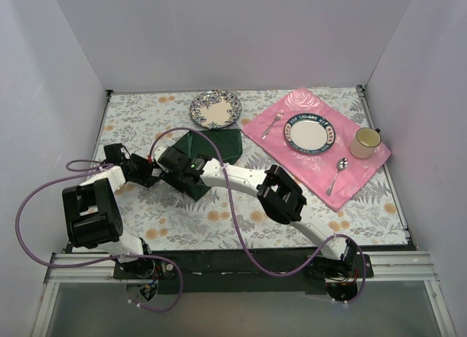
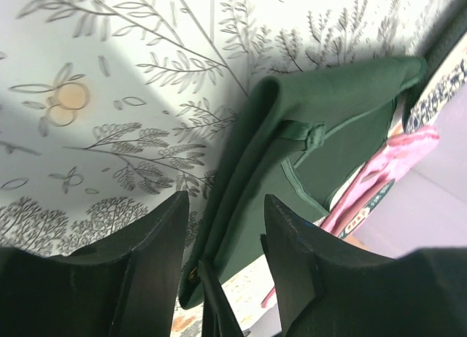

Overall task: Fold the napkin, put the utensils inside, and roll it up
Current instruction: Roll the napkin with the utensil

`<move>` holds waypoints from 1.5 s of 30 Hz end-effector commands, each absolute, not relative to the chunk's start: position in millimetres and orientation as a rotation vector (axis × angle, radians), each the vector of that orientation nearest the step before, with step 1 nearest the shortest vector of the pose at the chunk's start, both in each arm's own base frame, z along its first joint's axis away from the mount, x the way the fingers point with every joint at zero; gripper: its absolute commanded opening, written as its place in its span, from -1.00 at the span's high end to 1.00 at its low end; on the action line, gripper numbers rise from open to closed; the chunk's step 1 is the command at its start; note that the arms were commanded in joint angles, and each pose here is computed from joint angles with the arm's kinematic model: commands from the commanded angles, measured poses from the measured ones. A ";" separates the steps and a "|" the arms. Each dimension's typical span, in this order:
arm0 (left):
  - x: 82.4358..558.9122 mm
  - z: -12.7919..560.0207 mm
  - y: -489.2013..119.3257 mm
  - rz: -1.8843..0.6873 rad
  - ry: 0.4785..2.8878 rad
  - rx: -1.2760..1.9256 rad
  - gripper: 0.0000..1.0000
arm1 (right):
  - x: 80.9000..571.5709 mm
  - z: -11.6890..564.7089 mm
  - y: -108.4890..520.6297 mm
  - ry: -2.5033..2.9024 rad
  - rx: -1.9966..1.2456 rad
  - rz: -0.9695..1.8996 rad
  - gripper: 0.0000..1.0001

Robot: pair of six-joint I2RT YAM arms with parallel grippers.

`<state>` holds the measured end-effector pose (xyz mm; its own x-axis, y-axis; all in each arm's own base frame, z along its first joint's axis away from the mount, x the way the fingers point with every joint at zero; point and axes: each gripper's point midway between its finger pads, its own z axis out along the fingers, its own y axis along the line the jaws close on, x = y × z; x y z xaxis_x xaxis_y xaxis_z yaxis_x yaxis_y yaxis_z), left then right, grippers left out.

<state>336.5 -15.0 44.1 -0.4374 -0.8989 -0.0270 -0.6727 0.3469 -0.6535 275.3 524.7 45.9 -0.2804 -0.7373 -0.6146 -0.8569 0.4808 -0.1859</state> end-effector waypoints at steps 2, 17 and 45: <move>337.7 62.5 0.5 -0.708 2.163 -1.534 0.07 | 279.7 77.8 534.2 1.987 -1.313 0.197 -0.21; 342.0 88.3 3.3 -0.739 2.096 -1.550 -0.22 | 266.2 53.8 541.5 2.003 -1.359 0.226 0.04; 338.2 80.6 -24.5 -0.977 2.137 -1.386 -0.41 | 270.8 55.3 546.8 1.989 -1.327 0.189 0.75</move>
